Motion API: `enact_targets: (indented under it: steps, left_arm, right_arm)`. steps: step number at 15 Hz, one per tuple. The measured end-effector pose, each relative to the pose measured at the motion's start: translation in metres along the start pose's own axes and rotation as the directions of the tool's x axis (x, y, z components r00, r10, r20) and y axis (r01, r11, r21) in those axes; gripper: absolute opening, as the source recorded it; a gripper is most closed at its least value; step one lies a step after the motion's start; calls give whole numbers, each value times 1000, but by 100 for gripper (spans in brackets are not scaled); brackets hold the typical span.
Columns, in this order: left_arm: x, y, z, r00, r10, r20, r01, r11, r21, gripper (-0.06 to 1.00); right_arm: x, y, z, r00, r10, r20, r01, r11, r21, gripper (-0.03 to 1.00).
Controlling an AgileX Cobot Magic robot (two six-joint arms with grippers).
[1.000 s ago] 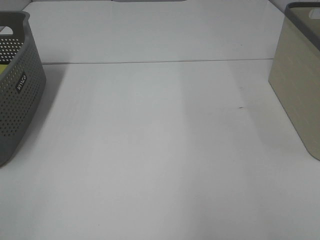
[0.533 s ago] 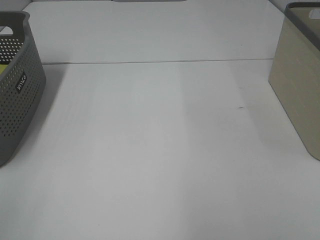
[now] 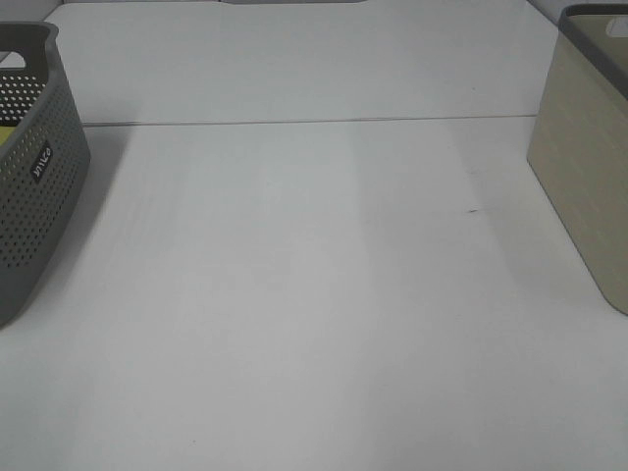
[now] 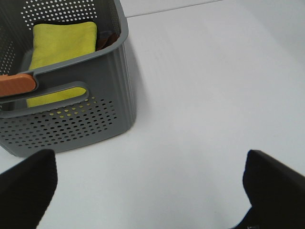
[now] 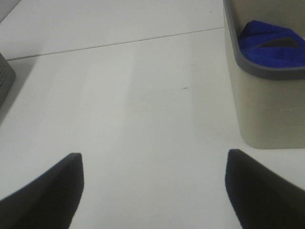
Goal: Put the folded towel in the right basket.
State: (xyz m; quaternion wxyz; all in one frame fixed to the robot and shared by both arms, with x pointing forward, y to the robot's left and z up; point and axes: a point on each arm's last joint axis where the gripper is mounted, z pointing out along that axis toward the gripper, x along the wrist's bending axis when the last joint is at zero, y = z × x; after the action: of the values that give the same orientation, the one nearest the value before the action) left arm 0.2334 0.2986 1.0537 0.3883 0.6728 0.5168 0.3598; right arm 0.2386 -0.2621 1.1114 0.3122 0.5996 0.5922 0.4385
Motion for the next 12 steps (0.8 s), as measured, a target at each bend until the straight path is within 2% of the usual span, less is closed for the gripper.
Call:
enact_targets:
  steps: [2,5,8,12]
  left_arm:
    - [0,0,0,1000,0,0,0,1000,0,99]
    - [0,0,0,1000,0,0,0,1000,0,99]
    - [0,0,0,1000,0,0,0,1000,0,99]
    - [0,0,0,1000,0,0,0,1000,0,99]
  right_arm:
    - [1,-21,-12,999,-25,47,25,1000,-8,79]
    - [-15,-32,-23,970,-17,242,24,999,-26,79]
    - [-28,-37,-20,962,-21,272,19,1000,8,79]
    - [-43,-63,12,960,-16,280,-27,988,149,79]
